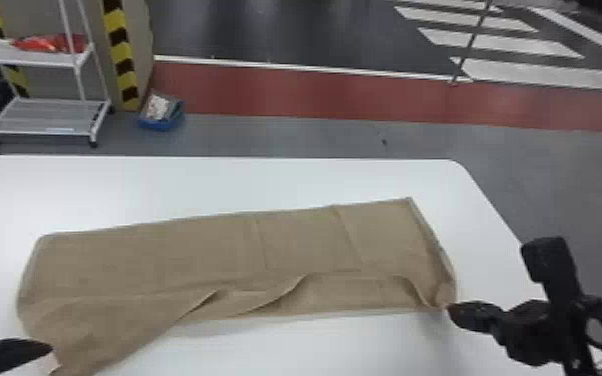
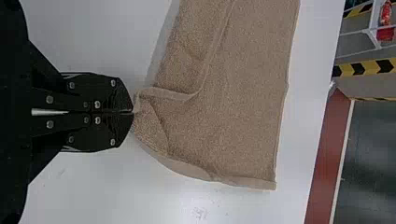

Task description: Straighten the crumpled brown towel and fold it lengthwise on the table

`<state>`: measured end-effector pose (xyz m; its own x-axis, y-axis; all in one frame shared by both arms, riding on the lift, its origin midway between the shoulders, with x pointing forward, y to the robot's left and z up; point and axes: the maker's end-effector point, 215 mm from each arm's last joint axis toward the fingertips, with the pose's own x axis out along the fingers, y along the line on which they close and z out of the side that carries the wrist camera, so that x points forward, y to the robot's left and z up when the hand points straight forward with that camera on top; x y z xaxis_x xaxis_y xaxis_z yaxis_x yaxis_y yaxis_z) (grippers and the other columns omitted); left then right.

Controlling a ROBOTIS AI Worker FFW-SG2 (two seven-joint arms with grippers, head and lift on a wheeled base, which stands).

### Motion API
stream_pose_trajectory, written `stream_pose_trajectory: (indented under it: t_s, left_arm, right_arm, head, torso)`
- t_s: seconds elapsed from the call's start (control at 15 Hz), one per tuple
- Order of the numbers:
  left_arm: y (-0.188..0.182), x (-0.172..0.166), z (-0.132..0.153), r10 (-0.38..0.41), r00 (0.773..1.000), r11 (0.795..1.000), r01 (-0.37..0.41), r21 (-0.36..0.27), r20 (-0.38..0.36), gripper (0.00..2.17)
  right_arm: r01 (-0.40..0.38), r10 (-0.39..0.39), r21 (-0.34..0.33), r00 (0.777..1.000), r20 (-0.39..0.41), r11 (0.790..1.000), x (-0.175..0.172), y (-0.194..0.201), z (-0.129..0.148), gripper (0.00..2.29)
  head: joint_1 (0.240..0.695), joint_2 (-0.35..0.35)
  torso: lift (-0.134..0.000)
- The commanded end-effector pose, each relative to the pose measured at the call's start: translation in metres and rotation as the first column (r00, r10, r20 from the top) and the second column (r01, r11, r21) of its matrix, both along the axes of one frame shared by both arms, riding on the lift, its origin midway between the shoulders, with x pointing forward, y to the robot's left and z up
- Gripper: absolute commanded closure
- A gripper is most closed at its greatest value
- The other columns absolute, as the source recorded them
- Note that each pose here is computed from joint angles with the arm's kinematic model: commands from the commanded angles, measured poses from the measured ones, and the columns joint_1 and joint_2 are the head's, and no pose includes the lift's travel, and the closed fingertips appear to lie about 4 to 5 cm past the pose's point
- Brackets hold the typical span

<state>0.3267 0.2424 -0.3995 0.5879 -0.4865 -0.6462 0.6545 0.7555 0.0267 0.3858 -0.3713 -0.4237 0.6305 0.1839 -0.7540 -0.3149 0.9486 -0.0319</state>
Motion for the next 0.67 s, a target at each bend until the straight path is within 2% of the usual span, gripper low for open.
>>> stream_pose_trajectory:
  t_s: [0.0, 0.27, 0.6]
  left_arm:
    - [-0.006, 0.007, -0.017, 0.004, 1.000, 1.000, -0.004, 0.006, -0.026, 0.35]
    - [-0.016, 0.001, -0.042, -0.009, 0.996, 1.000, 0.010, 0.010, -0.085, 0.55]
    - [-0.003, 0.001, -0.054, 0.018, 0.992, 0.999, -0.014, 0.031, -0.127, 0.55]
  right_arm:
    - [0.014, -0.014, 0.002, 1.000, 0.013, 1.000, 0.001, -0.008, 0.008, 1.37]
    - [0.034, -0.034, 0.002, 0.999, 0.014, 0.999, -0.002, -0.016, 0.014, 1.36]
    - [0.038, -0.038, 0.017, 0.999, 0.010, 0.999, -0.006, -0.016, 0.015, 1.37]
  head:
    - [0.695, -0.205]
    - [0.695, -0.243]
    - [0.695, -0.254]
  torso:
    - [-0.124]
    - [-0.124]
    - [-0.124]
